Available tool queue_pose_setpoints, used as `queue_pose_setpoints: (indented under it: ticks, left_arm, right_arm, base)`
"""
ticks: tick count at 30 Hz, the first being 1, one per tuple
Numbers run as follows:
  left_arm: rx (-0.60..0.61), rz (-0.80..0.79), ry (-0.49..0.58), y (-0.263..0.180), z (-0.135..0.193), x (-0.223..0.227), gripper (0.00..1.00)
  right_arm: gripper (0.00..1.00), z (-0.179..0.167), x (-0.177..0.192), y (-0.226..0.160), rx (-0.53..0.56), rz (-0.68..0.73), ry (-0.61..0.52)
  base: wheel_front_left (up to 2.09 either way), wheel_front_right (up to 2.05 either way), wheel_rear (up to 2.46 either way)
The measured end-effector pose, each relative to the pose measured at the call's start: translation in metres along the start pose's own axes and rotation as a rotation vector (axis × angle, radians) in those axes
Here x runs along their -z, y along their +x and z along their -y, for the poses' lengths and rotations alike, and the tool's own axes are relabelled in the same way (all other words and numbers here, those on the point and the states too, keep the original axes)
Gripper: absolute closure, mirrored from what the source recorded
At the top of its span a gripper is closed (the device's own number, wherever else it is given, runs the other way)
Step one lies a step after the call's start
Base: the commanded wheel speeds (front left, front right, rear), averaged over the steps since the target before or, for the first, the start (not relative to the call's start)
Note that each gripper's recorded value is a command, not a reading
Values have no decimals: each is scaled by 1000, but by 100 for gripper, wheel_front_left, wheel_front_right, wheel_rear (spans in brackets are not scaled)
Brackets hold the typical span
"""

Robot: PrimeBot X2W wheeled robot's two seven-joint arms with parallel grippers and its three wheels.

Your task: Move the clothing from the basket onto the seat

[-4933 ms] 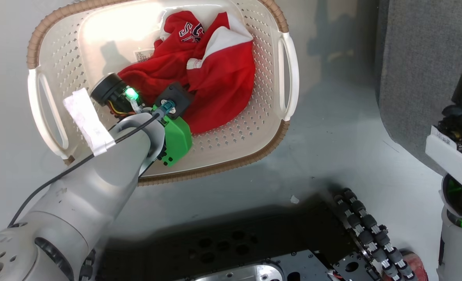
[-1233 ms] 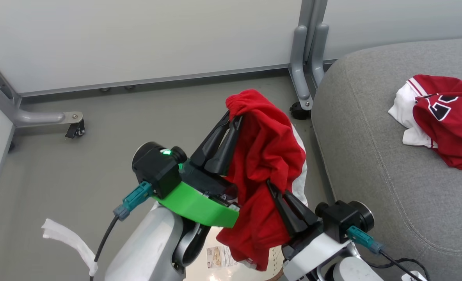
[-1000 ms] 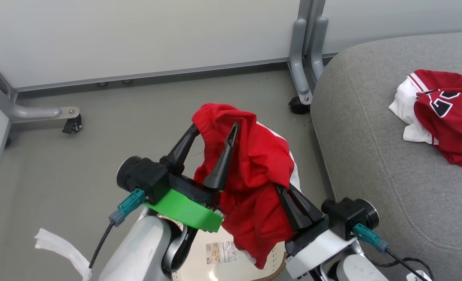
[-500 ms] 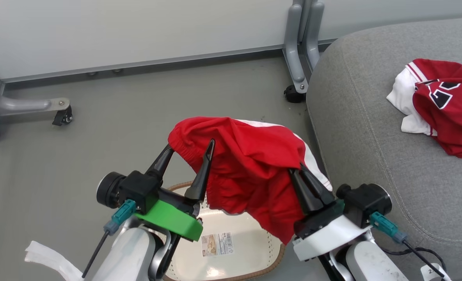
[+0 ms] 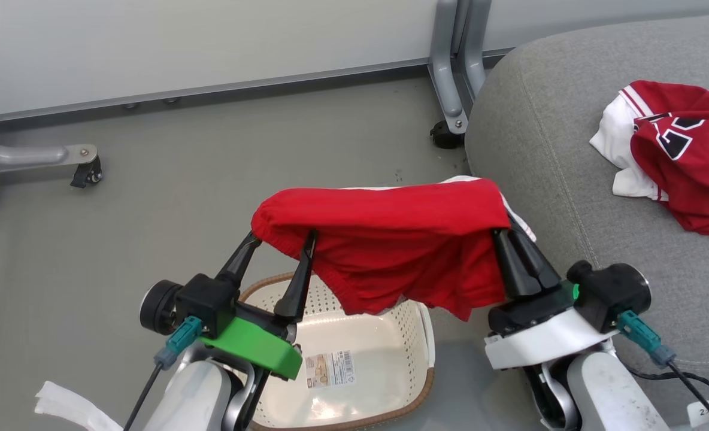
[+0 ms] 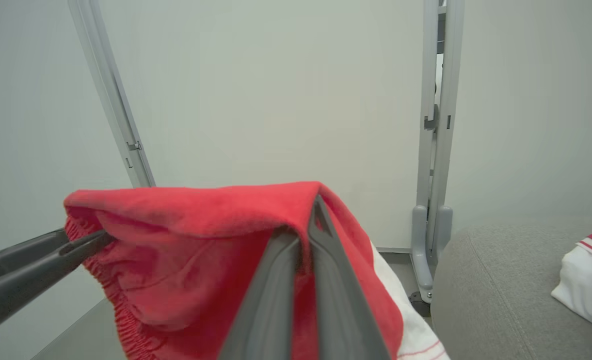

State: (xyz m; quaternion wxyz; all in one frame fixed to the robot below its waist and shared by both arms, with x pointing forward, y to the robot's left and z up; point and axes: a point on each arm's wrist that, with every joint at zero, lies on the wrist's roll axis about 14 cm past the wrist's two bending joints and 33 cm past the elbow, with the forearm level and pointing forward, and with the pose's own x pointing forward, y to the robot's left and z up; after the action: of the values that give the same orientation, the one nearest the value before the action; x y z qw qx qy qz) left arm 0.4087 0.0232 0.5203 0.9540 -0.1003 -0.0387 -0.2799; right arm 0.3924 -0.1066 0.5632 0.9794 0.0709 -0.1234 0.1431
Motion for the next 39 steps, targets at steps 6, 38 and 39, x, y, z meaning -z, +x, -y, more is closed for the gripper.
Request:
queue_pose_setpoints:
  ticks: [6, 38, 39]
  left_arm:
    - [1, -11, 3, 1, 0, 4, 0]
    - [317, -142, 20, 25, 73, 60, 0]
    - [335, -147, 15, 26, 77, 62, 0]
  right_arm:
    - [100, 21, -8, -2, 61, 22, -17]
    - [100, 120, -52, -60, 391, 87, -148]
    - [100, 124, -53, -66, 410, 85, -154]
  base:
    - [0, 0, 0]
    - [0, 0, 0]
    - [0, 0, 0]
